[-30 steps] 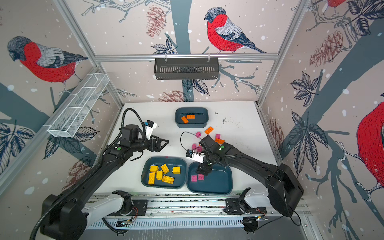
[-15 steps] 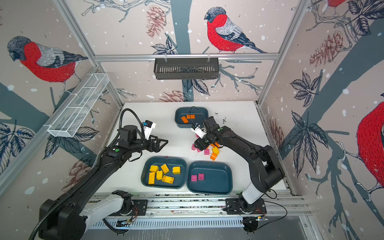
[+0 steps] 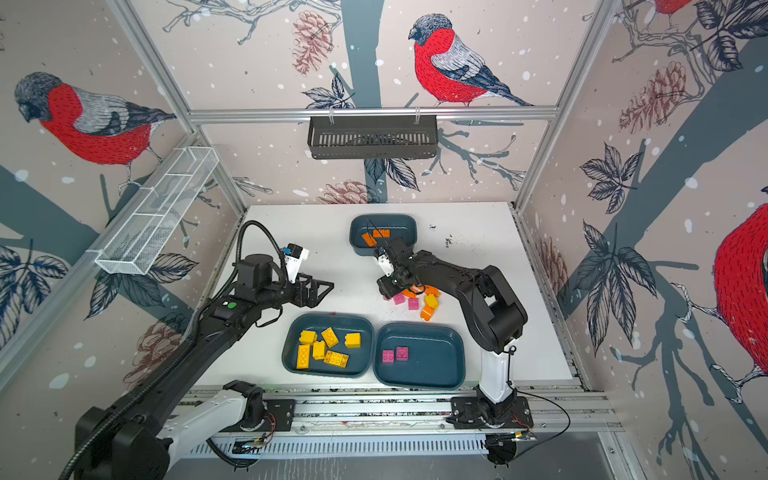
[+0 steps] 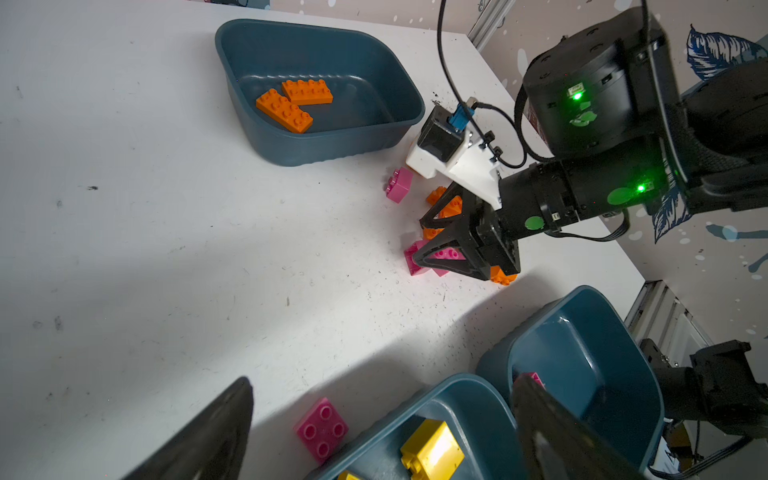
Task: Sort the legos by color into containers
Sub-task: 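Move the open right gripper back over a pink brick in the pile, then grasp the pink 2x2 brick with the right gripper and lift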
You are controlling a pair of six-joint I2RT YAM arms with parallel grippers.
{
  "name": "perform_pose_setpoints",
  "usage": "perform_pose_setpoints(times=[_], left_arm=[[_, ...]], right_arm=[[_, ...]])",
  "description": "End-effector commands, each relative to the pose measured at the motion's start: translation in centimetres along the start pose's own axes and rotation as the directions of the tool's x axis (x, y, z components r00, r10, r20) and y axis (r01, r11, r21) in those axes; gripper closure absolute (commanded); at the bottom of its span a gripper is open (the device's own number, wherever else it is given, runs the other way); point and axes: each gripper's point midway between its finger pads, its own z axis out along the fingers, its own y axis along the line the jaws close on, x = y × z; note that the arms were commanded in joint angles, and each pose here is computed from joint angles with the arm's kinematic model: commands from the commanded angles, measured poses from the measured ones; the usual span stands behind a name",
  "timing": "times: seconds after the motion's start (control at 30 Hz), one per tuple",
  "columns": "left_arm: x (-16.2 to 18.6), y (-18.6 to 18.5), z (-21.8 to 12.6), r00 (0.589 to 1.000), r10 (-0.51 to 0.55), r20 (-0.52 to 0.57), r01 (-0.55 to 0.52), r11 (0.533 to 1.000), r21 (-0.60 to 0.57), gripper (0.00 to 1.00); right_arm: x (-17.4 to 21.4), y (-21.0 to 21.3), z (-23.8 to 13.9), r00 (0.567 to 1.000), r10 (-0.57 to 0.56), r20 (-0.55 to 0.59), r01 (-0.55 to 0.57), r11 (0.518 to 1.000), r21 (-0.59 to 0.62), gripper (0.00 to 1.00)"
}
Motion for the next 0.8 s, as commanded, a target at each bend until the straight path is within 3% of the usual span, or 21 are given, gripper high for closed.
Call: perform_pose_setpoints(times=[0.0,0.1,0.4,0.63,0.77], left_arm=[[-0.3,0.0,-0.2,1.0,0.011,0.012,-0.011,1.0,-0.002,0.04],[-0.2,0.0,-0.1,1.0,0.012,0.008,-0.012,1.0,-0.002,0.04],[-0.2,0.0,0.1,1.0,0.012,-0.001,-0.012,1.0,0.001,0.04],[0.1,0.2,0.1,1.0,0.01,-0.008,-0.01,1.0,-0.004,0.04],[0.3,0.3,0.2,1.0,0.005,-0.009,-0.005,1.0,-0.005,0.04]], right_arm=[[0.6,0.0,0.6,0.999,0.029,-0.033,-0.029,0.999,0.023,0.43],[0.8,0.8,1.1,0.998,0.018,-0.054,-0.018,1.0,0.008,0.47],[-0.3,3.8,1.4,0.997,-0.078,-0.006,0.077,0.996,-0.047,0.48],[0.7,1.9,0.8,0.998,-0.061,-0.035,0.063,0.996,0.066,0.45],[1.6,1.9,0.9,0.997,-0.044,-0.06,0.048,0.996,0.071,0.45]])
